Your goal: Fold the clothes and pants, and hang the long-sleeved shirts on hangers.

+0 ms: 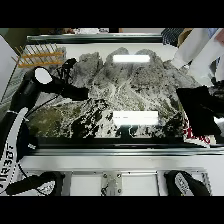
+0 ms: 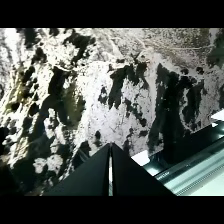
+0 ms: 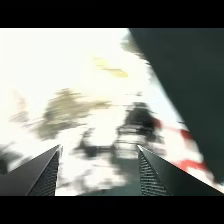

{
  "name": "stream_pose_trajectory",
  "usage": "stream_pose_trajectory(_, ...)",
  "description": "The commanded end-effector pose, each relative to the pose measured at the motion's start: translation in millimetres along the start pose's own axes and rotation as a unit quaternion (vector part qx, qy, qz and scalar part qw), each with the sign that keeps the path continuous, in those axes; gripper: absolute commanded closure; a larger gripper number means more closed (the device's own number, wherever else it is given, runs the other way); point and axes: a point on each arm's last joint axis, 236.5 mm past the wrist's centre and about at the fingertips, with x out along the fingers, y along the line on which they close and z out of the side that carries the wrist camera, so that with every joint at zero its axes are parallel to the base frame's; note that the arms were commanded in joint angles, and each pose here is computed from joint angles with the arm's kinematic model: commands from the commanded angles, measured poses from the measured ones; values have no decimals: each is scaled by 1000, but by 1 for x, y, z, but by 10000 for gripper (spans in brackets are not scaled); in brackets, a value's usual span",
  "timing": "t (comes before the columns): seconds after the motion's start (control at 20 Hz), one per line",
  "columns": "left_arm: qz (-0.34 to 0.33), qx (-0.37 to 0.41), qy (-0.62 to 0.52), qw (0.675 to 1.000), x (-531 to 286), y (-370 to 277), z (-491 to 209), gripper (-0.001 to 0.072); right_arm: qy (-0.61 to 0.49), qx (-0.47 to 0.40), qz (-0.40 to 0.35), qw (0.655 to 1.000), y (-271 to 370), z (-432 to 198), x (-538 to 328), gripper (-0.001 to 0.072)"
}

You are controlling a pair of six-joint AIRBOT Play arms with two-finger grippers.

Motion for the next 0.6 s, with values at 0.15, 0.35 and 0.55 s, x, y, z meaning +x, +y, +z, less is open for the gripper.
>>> stream_pose_trajectory(0.15, 0, 0, -2, 1000, 0, 0, 1, 699, 53, -209, 174, 961, 170, -70, -5, 458)
stream_pose_trajectory(0.35, 0, 0, -2, 1000, 0, 0, 1, 698, 72, -240, 192, 949, 190, -91, -6, 700)
stream_pose_trajectory(0.55, 0, 0, -2, 1000, 0, 0, 1, 698, 72, -240, 192, 949, 190, -91, -6, 701)
